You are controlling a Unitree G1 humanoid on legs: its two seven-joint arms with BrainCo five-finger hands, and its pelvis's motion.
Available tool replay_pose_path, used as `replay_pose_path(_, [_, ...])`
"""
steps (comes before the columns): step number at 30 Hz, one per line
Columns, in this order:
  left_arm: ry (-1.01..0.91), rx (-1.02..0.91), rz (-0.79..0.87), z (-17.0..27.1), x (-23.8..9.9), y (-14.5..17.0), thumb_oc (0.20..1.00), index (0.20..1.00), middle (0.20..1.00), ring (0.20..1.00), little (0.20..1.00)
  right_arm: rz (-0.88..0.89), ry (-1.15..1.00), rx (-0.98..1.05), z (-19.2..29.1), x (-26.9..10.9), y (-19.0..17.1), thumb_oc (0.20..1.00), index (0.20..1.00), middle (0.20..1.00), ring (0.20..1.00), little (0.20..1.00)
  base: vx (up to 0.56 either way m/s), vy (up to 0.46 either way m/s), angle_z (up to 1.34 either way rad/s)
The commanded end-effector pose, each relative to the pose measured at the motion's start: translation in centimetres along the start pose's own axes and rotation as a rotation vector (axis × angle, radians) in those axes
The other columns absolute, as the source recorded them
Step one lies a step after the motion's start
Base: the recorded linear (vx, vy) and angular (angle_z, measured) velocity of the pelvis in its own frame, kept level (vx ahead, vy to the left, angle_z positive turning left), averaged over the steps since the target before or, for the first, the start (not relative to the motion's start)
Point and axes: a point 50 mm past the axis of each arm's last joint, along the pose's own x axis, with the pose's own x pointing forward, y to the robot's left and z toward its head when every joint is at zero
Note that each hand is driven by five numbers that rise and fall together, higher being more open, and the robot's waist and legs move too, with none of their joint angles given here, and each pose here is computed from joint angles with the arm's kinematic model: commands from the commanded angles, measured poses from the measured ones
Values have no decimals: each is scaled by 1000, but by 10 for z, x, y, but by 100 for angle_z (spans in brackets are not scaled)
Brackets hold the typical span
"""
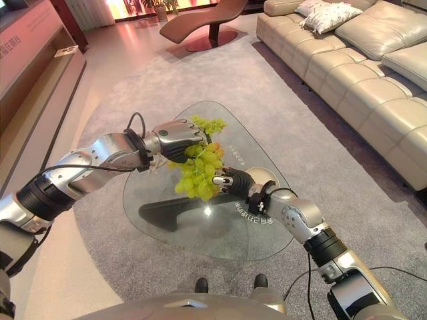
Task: Pick up fruits into the plate
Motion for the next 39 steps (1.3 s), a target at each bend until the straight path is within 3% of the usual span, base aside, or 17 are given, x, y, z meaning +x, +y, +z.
replay_pose_path(1, [-56,80,102,7,7,35,200,200,200,200,200,108,-111,-10,25,7,20,1000,1000,1000,1000,1000,0,0,0])
replay_pose_path(33, [-100,123,58,21,25,27,200,200,200,200,200,476,-32,262,6,31,80,1000,1000,1000,1000,1000,0,0,0])
replay_pose_path(34, [-99,121,57,20,26,26,200,200,200,200,200,468,-38,265,7,33,82,457,457,457,457,457,0,0,0])
replay_pose_path(35, [-98,121,55,20,26,26,200,200,200,200,200,464,-41,266,7,33,82,200,200,200,200,200,0,0,0])
replay_pose_path(39, [-92,118,49,19,28,22,200,200,200,200,200,460,-41,269,6,35,81,200,200,200,200,200,0,0,0])
